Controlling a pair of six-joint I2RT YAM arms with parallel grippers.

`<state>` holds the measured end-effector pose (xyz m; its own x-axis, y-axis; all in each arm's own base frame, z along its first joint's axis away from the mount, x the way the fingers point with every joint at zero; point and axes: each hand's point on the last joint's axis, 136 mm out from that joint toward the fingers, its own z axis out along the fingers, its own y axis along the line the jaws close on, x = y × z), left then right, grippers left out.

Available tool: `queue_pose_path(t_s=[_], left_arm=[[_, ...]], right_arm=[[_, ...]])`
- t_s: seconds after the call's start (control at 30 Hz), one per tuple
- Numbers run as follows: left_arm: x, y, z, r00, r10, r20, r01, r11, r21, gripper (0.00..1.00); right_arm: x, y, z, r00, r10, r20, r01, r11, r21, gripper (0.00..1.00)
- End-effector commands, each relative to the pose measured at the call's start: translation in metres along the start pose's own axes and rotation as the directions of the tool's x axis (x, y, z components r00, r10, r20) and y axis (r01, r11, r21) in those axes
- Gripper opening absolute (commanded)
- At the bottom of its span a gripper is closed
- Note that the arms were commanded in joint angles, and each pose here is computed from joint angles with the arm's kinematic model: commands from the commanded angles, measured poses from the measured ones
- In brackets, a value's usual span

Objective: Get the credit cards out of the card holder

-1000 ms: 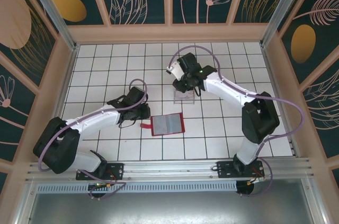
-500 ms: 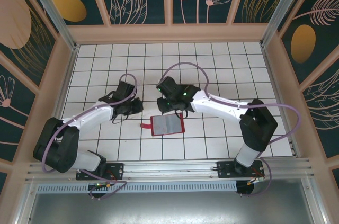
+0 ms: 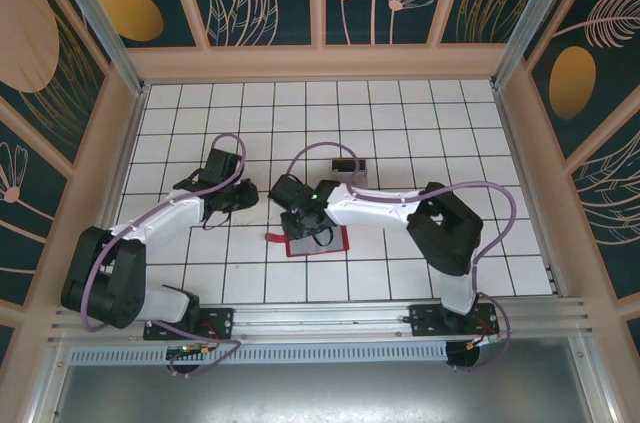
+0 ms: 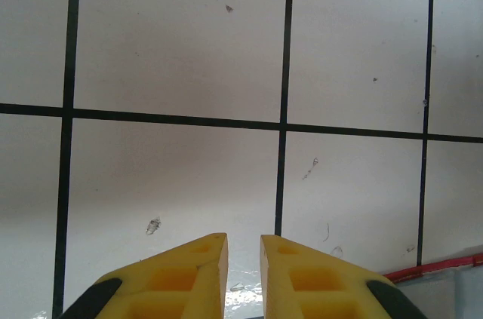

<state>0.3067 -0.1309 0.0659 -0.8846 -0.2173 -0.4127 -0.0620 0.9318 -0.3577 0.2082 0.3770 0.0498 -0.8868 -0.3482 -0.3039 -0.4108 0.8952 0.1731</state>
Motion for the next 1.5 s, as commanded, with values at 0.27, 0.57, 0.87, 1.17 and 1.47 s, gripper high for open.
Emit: queue_pose_path(t_s=[0.27,0.57,0.87,1.17,1.47], left_arm=[[-0.005,-0.001,-0.013,0.999,0.021,0.024,-0.021,1.000,0.001,0.21],[-0.003,-0.001,-0.013,1.000,0.019,0.021,-0.020,1.000,0.010,0.21],[0.001,-0.005,-0.012,1.000,0.019,0.002,-0.019,0.999,0.032,0.22],[0.021,-0.024,-0.003,0.997,0.013,-0.072,-0.004,0.992,0.129,0.20],[0.052,-0.064,0.007,0.989,0.039,-0.145,-0.004,0.972,0.233,0.17]], right_arm=[[0.007,-0.013,0.014,0.999,-0.011,-0.046,0.019,0.986,0.168,0.49],[0.022,-0.020,0.032,0.994,-0.007,-0.108,0.028,0.981,0.192,0.53],[0.021,-0.020,0.031,0.995,0.002,-0.098,0.018,0.980,0.197,0.31],[0.006,-0.011,0.014,0.999,0.032,-0.026,-0.029,0.992,0.120,0.12],[-0.006,-0.003,-0.007,0.991,0.130,0.034,-0.125,0.985,-0.118,0.10]])
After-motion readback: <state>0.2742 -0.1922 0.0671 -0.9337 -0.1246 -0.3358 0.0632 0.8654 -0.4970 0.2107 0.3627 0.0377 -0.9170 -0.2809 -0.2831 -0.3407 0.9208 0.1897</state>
